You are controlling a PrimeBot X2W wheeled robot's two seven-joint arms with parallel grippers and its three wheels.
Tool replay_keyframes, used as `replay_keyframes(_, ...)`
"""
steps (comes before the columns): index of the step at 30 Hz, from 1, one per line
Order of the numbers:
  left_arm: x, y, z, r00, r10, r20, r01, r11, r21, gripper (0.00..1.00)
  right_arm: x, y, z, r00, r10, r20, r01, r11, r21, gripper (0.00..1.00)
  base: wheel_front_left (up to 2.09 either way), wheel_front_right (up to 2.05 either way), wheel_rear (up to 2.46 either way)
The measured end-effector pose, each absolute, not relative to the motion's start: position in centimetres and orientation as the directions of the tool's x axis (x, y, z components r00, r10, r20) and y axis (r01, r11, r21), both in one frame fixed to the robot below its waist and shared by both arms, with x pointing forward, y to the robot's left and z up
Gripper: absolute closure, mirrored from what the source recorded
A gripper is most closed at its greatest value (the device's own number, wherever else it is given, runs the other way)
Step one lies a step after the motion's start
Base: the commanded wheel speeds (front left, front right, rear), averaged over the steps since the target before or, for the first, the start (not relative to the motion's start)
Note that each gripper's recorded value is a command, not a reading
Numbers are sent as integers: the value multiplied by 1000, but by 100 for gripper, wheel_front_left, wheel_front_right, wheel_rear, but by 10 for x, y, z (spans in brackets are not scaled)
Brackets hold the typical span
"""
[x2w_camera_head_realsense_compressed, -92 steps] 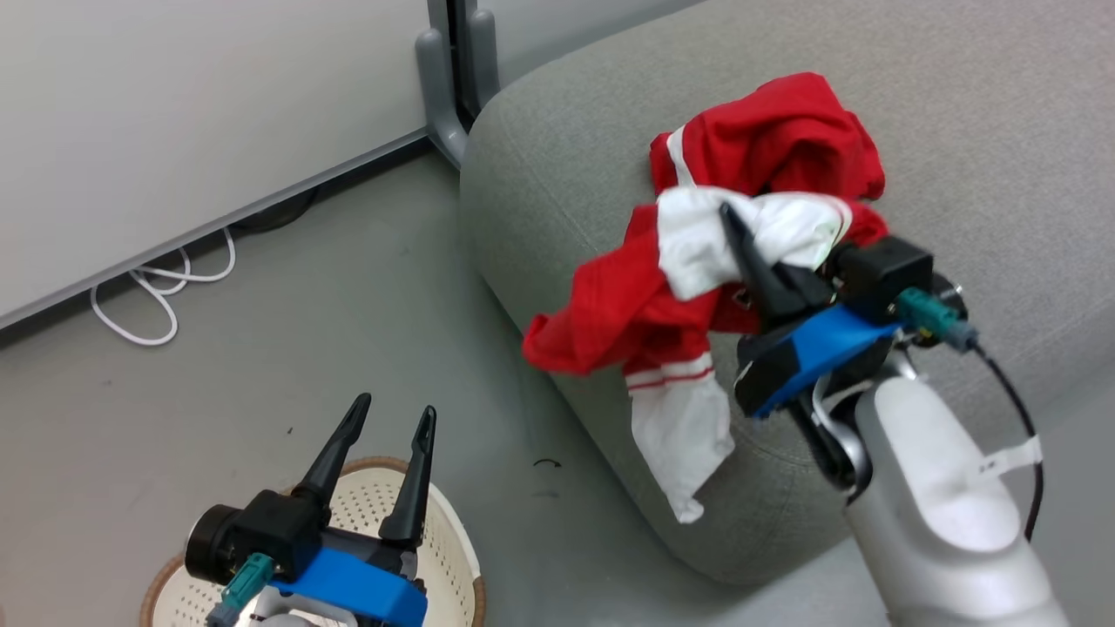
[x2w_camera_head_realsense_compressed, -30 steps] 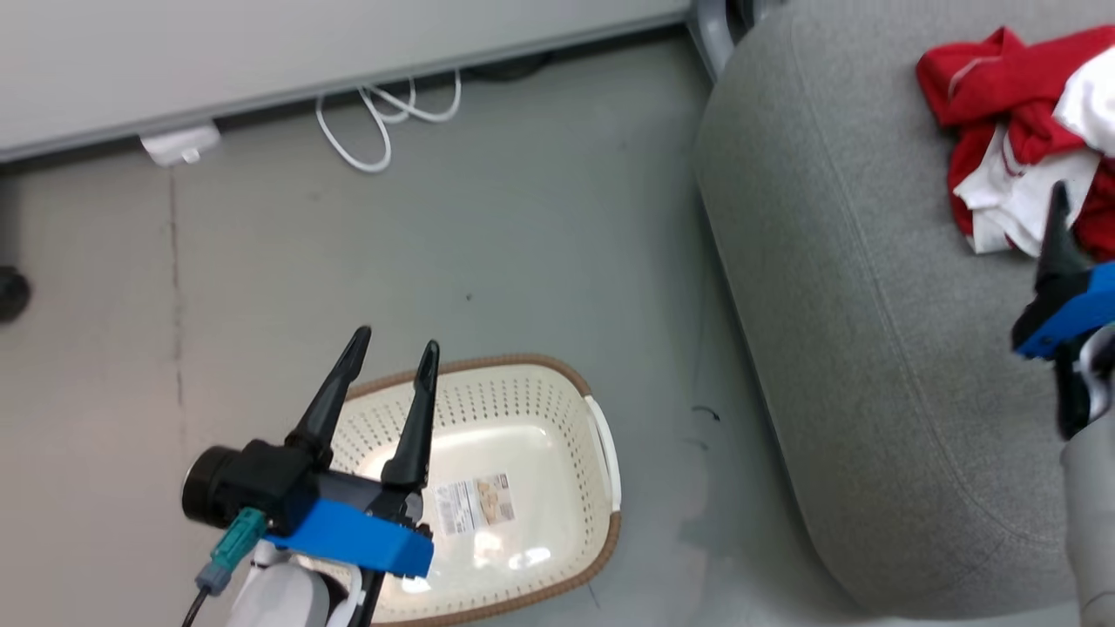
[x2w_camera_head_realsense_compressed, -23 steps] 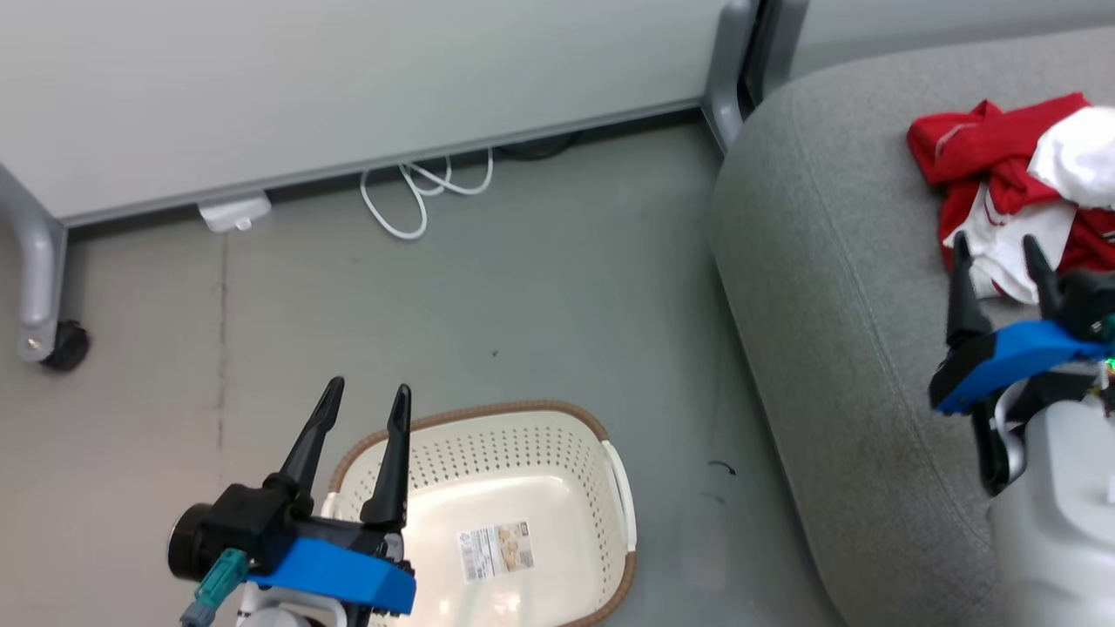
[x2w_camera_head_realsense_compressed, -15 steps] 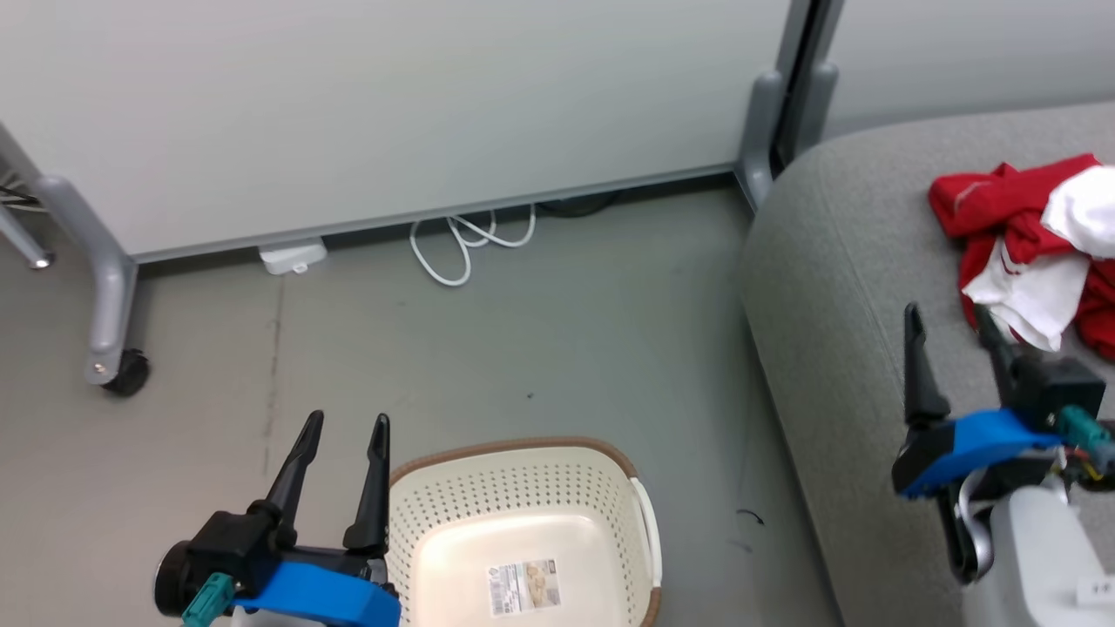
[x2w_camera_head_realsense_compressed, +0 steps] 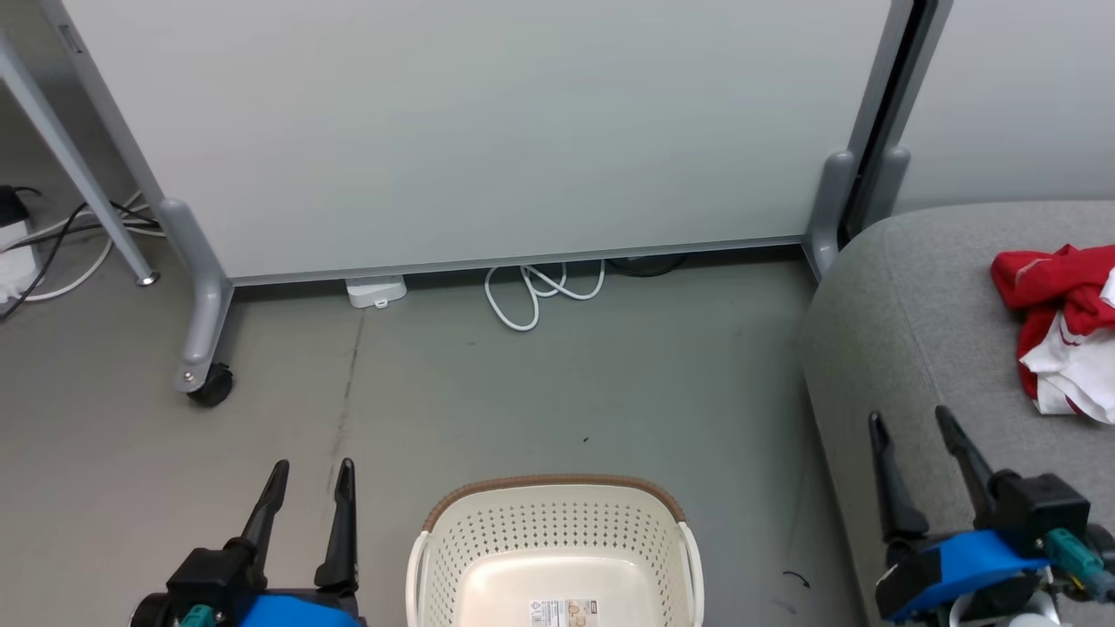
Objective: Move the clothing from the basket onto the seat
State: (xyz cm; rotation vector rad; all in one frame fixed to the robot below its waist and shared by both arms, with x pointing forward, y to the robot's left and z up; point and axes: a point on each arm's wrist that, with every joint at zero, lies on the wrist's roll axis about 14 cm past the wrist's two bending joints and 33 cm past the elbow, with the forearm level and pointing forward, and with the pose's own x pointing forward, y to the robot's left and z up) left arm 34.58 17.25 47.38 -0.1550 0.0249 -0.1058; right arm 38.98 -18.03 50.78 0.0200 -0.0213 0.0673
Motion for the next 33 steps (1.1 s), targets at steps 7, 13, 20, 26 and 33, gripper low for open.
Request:
replay_keyframes(7,340,187,466,997,-59,-42,52,987,-154,0,379,-167,498,995,103,-8,-102,993,54,0,0,0,0)
replay_keyframes(13,343,188,464,997,-56,-49,48,988,-147,0,377,-163,496,993,115,-15,-113,991,71,0,0,0,0)
replay_keyframes(20,347,188,466,998,-50,-43,42,985,-170,0,376,-163,494,993,114,-22,-112,991,76,0,0,0,0)
replay_keyframes(26,347,187,463,997,-55,-50,46,985,-169,0,376,-162,492,993,117,-28,-114,990,80,0,0,0,0)
replay_keyframes(33,347,184,461,996,-62,-58,51,983,-179,100,376,-162,490,993,116,-33,-113,990,82,100,0,0,0)
